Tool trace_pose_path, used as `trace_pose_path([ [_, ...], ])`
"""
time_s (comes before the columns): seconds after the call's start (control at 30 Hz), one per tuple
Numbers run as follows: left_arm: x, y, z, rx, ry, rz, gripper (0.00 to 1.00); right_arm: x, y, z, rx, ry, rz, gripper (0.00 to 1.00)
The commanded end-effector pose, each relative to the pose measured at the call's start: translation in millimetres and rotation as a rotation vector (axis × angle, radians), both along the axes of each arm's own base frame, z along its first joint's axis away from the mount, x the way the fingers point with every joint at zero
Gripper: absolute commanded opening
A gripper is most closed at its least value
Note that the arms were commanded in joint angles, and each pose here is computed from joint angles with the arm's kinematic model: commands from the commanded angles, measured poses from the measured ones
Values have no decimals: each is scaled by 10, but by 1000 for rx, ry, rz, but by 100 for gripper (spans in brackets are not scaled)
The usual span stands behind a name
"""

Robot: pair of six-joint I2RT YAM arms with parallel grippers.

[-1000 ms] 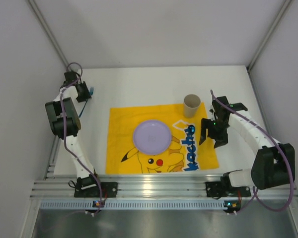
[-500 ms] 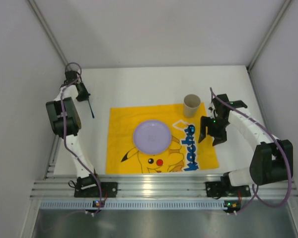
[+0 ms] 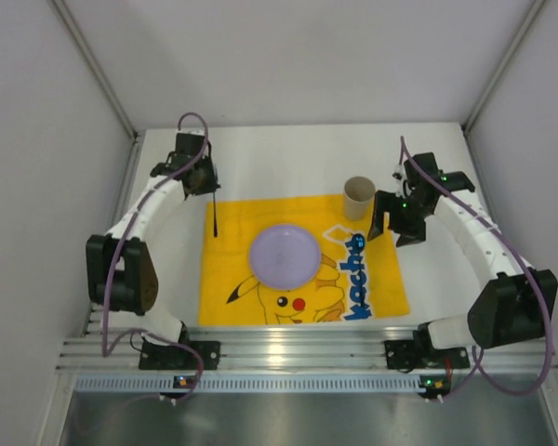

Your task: Set the dinner table for one person

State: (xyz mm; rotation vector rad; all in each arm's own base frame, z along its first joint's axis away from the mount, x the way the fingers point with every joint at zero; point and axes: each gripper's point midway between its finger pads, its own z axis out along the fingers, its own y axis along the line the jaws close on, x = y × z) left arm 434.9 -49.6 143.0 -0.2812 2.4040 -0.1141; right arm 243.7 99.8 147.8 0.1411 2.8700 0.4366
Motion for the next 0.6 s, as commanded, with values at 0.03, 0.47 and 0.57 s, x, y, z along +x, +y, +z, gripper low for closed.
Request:
trace_pose_path([
  [0.03,-633,-175,-26,-54,28,44,0,-32,21,248,34,-73,-9,91],
  [0.47,-1481,-545,-616,-86,101,41,0,-680,-107,210,37,-111,-27,100],
  [0.57,-1487,-661,-666,-74,95,5,0,-745,-138,201,29,-123,-35,100],
])
